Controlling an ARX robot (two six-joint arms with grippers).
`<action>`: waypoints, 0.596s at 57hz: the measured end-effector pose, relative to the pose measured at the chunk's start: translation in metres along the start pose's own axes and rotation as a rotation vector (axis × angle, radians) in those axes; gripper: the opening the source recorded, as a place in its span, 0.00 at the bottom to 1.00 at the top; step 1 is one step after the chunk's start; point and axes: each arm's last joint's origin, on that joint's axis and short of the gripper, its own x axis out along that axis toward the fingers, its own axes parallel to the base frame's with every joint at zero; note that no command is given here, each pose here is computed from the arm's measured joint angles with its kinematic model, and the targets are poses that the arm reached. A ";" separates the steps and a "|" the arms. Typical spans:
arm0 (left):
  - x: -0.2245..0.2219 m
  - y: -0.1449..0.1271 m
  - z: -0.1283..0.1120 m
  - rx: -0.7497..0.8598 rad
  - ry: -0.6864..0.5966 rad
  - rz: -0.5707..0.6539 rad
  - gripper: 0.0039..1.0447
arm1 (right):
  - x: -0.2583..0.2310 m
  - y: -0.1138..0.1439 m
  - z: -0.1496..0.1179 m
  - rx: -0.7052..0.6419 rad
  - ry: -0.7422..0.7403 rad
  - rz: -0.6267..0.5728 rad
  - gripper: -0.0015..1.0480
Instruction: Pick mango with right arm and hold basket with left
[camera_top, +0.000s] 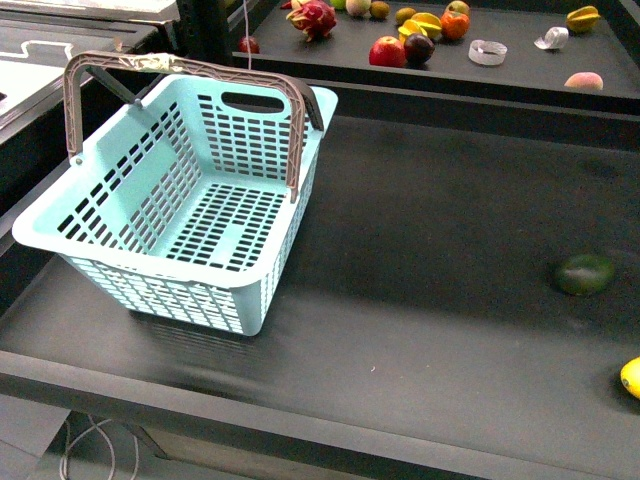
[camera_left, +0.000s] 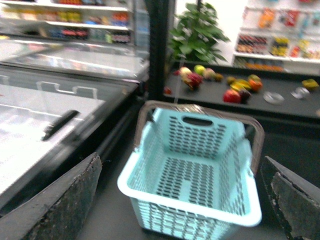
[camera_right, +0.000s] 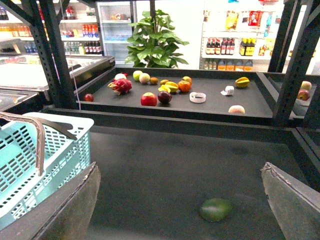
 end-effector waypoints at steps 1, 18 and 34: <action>0.001 0.000 0.001 -0.002 -0.013 0.022 0.92 | 0.000 0.000 0.000 0.000 0.000 0.000 0.92; 0.065 -0.026 -0.001 -0.095 0.064 0.087 0.92 | 0.000 0.000 0.000 0.000 0.000 0.000 0.92; 0.165 -0.088 -0.020 -0.427 0.310 -0.039 0.92 | 0.000 0.000 0.000 0.000 0.000 0.000 0.92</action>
